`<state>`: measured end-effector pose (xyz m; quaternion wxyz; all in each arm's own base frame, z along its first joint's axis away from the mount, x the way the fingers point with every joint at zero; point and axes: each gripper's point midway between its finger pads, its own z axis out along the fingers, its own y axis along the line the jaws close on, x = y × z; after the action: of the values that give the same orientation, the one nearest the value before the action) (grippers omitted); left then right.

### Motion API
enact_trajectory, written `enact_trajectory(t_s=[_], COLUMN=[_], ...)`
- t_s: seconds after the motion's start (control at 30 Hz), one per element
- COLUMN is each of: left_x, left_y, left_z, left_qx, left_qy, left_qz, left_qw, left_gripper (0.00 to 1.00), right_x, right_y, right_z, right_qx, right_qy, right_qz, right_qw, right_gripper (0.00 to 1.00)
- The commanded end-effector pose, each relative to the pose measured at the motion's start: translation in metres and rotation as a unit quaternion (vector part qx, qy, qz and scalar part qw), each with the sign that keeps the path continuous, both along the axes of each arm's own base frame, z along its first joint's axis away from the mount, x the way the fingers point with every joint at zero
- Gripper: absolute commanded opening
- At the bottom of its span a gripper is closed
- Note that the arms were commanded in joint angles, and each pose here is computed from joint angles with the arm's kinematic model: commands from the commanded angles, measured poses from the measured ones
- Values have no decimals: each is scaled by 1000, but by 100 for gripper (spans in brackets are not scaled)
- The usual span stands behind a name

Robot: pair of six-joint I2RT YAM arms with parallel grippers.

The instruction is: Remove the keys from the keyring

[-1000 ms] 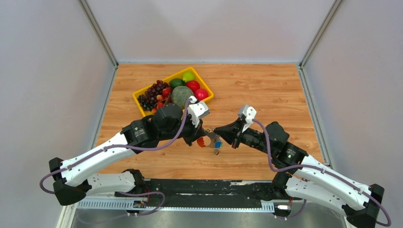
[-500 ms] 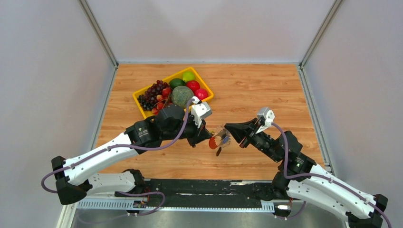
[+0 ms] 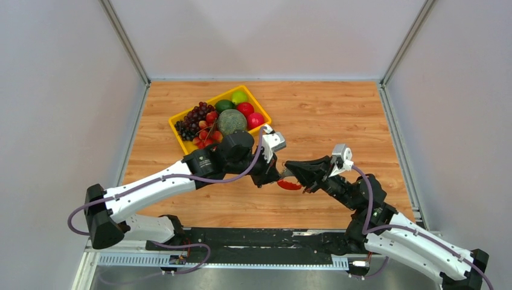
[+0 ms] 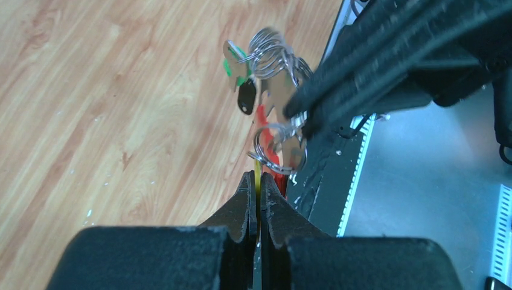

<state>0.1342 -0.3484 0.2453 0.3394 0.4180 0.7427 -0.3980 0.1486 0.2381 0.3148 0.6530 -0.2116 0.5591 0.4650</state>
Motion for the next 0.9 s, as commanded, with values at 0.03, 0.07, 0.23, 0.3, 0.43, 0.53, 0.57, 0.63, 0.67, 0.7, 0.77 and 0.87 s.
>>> enact_trajectory(t_s=[0.03,0.07,0.23,0.3,0.43,0.53,0.57,0.63,0.67,0.7,0.77,0.87], left_x=[-2,-1,7,10,18,21,22,22,22,22,23,20], left_y=[-18,-18,-9,0,23,38,42,46,47,48,49,49], left_z=[16,17,20,29,40,48,52,57,58,61,62,63], left_qx=[-27,-29,-31,-39,-41,-46,-50,-52,-52,-53,-47,-41], left_qy=[12,10,-11,-26,-60,-86,-94,-113,-117,-124,-133,-141], left_qz=[-21,-19,11,29,73,93,99,95,94,92,88,73], left_qw=[999,999,999,998,995,991,989,988,987,987,986,986], left_gripper=[0,0,0,0,0,0,0,0,0,0,0,0], right_x=[-25,-25,-11,9,34,37,35,32,30,27,22,16], right_y=[0,-1,-19,-36,-65,-68,-64,-55,-49,-44,-32,-21], right_z=[51,50,48,40,20,4,1,-5,-8,-10,-13,-12], right_qx=[56,56,73,75,52,28,21,7,1,-6,-24,-39], right_qy=[-82,-80,-55,-15,45,62,62,67,71,72,72,65], right_qz=[55,52,-5,-73,-176,-190,-180,-157,-144,-131,-102,-69], right_qw=[994,994,996,994,982,980,981,985,987,989,992,995], right_gripper=[0,0,0,0,0,0,0,0,0,0,0,7])
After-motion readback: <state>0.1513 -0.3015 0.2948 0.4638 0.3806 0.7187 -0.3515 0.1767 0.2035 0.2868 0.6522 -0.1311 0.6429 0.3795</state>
